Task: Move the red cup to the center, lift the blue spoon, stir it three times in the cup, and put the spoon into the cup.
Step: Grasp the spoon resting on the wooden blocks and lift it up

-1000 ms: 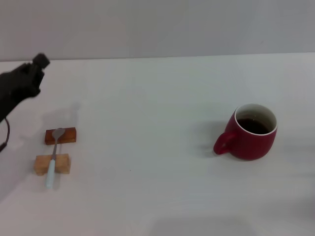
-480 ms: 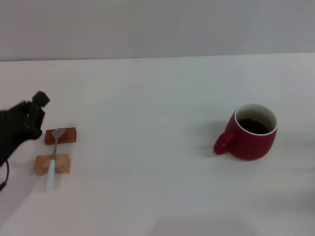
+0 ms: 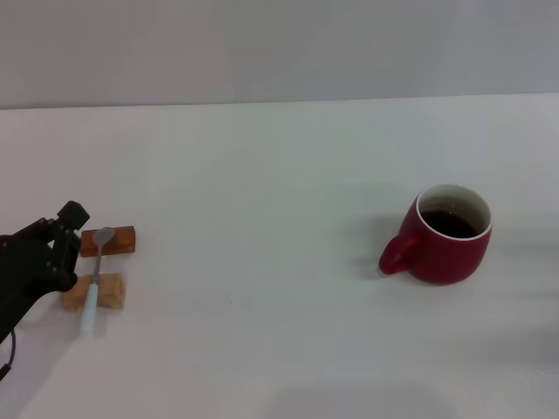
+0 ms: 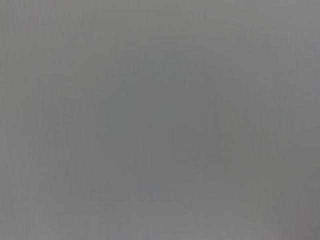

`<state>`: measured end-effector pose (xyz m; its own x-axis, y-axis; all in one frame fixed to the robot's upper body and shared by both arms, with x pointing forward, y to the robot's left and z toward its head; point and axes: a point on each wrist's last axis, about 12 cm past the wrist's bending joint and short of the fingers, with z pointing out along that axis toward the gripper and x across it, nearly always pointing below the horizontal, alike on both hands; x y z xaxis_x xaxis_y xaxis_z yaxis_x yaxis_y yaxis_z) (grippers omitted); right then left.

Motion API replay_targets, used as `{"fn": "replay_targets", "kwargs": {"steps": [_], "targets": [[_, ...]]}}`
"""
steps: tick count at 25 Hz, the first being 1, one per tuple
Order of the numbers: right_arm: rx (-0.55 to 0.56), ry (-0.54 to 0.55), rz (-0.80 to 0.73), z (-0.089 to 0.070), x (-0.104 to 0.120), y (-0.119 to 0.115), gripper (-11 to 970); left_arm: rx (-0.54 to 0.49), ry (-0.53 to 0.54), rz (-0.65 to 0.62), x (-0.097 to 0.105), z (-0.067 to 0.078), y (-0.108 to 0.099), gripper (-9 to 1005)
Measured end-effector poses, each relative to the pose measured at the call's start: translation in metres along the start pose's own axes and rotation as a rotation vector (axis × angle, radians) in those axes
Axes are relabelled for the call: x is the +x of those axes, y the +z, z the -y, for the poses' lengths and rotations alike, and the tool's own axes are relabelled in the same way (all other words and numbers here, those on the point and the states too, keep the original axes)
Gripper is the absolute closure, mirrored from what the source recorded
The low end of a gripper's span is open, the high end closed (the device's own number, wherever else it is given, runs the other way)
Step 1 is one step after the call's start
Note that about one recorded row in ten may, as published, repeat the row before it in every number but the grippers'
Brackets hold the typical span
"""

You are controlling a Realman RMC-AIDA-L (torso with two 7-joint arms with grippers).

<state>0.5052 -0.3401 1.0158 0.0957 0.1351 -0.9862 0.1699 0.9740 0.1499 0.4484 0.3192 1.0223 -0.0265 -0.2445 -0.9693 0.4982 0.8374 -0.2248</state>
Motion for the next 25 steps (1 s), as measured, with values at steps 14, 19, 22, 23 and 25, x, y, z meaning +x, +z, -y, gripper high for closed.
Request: {"fn": "replay_targets", "kwargs": {"steps": [14,19,22,23,25], "targets": [[0.012,-0.026,0.015,0.006,-0.005,0.006,961,-0.039,0.004,-0.021,0.008,0.004,-0.025,940],[0.066,-0.024,0.035,0.016,-0.009,0.007,960,-0.055,-0.007,-0.015,0.010,0.008,-0.039,937],[0.073,-0.024,0.030,0.018,-0.009,0.007,960,-0.065,-0.002,-0.019,0.014,0.012,-0.046,884],[0.073,-0.024,0.030,0.018,-0.009,0.007,960,-0.065,-0.002,-0.019,0.014,0.012,-0.046,866],[0.073,-0.023,0.025,0.017,-0.008,0.008,960,-0.068,0.006,-0.022,0.017,0.016,-0.049,831]]}}
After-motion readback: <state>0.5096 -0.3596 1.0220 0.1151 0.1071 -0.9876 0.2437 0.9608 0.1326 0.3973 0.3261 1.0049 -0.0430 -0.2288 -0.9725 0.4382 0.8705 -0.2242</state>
